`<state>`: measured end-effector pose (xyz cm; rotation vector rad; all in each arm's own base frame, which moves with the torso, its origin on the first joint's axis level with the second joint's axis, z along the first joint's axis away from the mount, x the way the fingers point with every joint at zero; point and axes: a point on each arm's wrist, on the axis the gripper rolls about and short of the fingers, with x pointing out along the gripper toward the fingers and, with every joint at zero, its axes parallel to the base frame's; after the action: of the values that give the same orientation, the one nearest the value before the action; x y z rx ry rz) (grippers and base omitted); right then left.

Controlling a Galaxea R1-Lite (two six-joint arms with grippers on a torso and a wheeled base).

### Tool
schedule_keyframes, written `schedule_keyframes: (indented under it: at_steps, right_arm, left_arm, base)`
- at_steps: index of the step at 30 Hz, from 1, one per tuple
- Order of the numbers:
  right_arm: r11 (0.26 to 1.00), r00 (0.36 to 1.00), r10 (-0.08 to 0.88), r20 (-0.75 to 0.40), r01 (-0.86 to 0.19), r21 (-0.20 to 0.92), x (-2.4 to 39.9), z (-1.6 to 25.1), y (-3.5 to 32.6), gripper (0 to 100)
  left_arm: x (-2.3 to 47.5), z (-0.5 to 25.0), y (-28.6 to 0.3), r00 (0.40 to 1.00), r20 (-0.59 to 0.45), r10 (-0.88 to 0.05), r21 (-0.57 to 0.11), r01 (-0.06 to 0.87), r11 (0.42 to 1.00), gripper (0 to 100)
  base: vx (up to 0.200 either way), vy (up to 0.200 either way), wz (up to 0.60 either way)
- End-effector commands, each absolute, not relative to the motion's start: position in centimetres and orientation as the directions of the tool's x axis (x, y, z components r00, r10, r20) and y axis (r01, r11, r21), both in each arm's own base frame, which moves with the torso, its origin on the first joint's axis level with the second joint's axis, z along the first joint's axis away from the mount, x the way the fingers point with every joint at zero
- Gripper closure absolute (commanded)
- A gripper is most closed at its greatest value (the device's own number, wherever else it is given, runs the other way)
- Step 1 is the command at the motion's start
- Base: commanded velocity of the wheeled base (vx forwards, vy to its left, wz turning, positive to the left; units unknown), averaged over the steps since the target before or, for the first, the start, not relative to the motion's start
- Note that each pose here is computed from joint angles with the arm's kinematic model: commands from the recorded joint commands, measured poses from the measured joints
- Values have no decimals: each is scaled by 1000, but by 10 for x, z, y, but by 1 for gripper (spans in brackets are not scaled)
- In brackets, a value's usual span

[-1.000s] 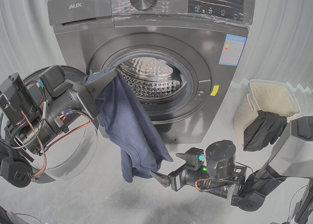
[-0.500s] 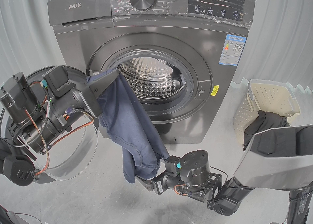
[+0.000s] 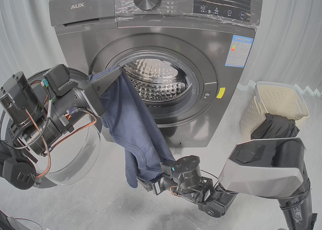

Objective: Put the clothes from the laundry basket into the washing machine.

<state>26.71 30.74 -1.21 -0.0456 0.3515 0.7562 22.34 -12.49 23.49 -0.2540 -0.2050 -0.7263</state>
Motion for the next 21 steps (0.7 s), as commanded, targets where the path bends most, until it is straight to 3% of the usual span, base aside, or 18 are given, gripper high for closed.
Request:
schedule_keyframes:
  at_steps: [1, 21]
  right_arm:
    - [752, 692, 638, -339, -653, 83, 282, -26, 305, 0]
    - [771, 718, 623, -311, -631, 87, 306, -45, 315, 0]
  left_arm:
    - [223, 235, -125, 730, 271, -627, -159, 676, 719, 100]
    - [223, 235, -125, 730, 272, -627, -160, 677, 719, 100]
  base:
    - [0, 0, 0]
    - [0, 0, 0]
